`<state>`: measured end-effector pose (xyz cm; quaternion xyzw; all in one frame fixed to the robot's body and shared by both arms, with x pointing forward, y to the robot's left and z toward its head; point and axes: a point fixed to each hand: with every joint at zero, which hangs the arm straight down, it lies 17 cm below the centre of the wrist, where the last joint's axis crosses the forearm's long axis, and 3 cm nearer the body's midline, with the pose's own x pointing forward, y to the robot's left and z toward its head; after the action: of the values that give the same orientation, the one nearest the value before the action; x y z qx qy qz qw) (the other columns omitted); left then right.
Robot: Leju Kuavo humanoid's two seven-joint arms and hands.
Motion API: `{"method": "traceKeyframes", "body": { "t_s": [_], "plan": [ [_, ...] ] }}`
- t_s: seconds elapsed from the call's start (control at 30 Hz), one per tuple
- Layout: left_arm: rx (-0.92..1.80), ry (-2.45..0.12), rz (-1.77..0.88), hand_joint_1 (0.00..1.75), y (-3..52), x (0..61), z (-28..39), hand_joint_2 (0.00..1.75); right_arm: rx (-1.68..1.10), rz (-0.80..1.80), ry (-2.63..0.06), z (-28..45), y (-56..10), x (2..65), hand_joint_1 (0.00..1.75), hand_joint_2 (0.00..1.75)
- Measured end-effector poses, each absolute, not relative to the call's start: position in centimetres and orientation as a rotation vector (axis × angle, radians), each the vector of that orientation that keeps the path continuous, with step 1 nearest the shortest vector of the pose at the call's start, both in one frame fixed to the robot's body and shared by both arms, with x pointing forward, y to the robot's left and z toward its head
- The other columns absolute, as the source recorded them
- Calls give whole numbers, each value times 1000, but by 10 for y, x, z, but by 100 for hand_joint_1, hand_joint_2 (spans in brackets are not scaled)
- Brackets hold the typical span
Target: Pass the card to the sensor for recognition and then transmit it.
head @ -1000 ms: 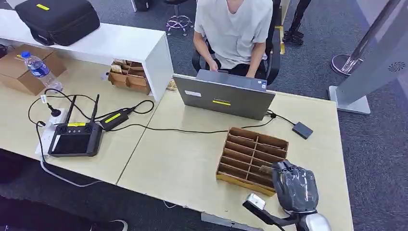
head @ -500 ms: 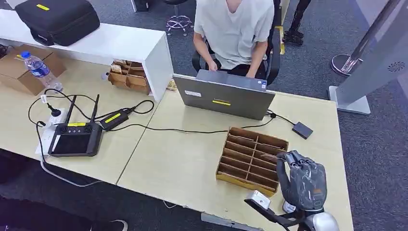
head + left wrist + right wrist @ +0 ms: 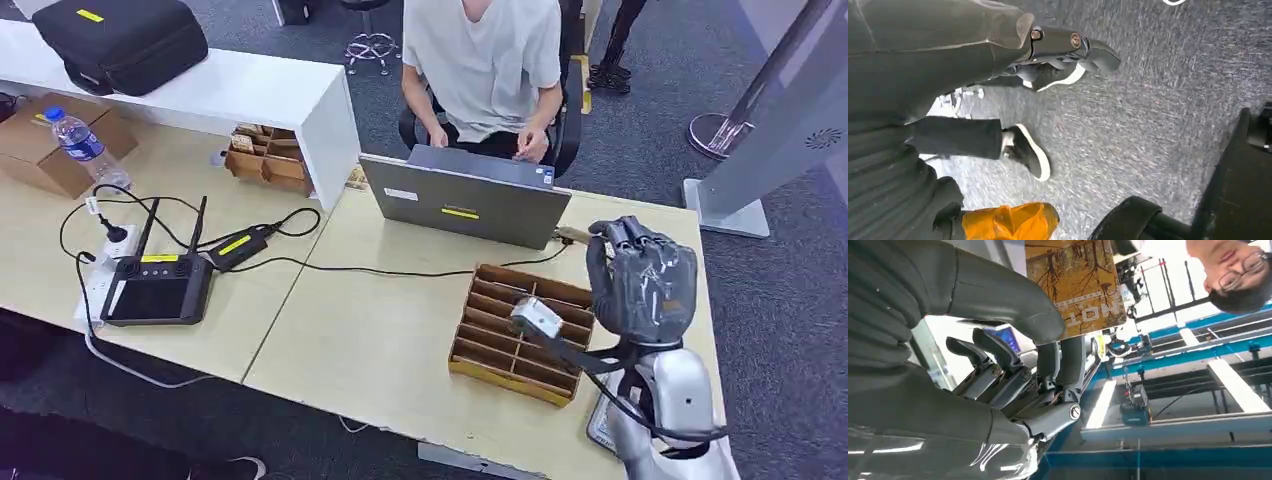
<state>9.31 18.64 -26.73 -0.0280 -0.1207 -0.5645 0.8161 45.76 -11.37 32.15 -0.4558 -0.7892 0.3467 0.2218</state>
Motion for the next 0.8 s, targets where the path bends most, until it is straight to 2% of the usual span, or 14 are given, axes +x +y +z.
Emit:
{"method": "traceKeyframes", "body": {
  "t_s": [0.37,0.77,0.8],
  "plan": [
    [-77,-269,-1279,0,177,98,-264,175,-1388,1021,-2102,365,-98,515,175,175],
    [-30,-236,-1336,0,171,102,-263,175,-1449,1082,-1939,352,-110,564,175,175],
    [-35,-239,-1337,0,168,102,-262,175,-1449,1088,-1929,348,-111,566,0,175]
  ]
}}
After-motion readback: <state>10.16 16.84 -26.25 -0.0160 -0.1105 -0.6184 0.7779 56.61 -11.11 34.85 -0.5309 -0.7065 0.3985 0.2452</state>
